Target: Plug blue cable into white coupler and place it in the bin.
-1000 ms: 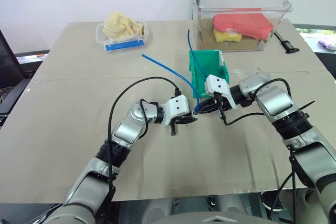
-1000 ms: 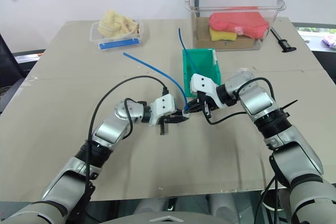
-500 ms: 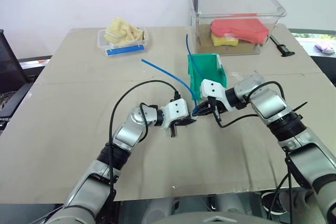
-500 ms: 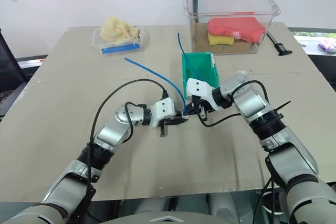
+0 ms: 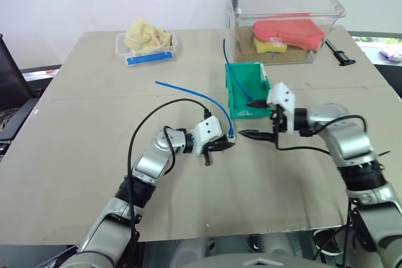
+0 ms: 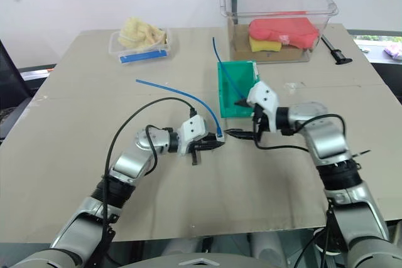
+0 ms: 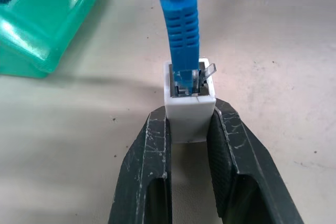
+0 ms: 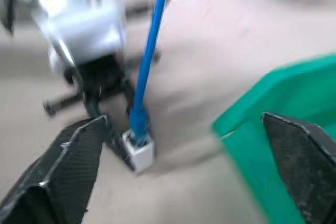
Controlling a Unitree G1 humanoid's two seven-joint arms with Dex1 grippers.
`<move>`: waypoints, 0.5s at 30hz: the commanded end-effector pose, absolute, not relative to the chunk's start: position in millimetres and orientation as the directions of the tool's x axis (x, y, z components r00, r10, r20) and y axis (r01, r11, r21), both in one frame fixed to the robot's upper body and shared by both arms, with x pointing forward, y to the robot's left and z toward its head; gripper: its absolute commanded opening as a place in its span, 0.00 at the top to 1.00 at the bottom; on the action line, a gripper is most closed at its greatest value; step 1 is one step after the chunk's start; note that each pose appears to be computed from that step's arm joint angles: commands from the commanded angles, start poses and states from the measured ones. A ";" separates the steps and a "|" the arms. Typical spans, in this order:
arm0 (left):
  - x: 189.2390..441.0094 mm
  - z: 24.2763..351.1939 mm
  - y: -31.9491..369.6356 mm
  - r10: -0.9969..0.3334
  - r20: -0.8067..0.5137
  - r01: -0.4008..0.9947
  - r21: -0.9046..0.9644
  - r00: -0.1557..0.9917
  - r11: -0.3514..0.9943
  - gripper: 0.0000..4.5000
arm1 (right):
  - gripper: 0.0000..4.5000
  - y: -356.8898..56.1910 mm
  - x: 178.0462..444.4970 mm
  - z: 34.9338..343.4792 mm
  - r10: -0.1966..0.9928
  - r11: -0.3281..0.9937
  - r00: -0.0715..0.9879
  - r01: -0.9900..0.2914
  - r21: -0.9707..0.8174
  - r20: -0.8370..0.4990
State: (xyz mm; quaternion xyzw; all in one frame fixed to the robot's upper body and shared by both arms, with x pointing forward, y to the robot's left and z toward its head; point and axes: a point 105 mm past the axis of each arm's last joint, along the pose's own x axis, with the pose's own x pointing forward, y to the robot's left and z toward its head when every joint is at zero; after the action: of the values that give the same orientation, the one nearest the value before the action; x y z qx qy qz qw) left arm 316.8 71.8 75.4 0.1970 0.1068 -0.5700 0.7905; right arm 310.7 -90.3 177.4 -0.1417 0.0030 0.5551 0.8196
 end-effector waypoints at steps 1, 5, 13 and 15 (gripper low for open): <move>317.1 103.3 70.4 -0.881 -0.305 0.932 0.159 0.361 0.326 0.92 | 0.02 -100.3 280.2 203.4 0.902 0.403 0.430 -0.874 -0.273 -0.045; 326.0 144.5 56.4 -0.884 -0.215 0.906 0.008 0.415 0.423 0.92 | 0.02 -125.2 267.4 195.6 0.720 0.655 0.694 -0.670 -0.350 0.020; 357.7 193.1 29.2 -0.859 -0.238 0.799 -0.320 0.453 0.509 0.92 | 0.02 -138.4 245.3 172.0 0.468 0.858 0.882 -0.436 -0.272 0.061; 367.8 197.6 19.9 -0.838 -0.281 0.780 -0.315 0.468 0.541 0.92 | 0.02 -139.3 241.9 169.8 0.443 0.870 0.894 -0.412 -0.270 0.062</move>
State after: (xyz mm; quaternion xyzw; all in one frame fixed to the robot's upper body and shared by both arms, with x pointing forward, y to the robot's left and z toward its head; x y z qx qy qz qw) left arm 361.6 23.2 191.4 -0.0708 0.1990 -0.4857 0.8482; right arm 246.6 -141.2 152.3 -0.1120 -0.0215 0.2344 0.9654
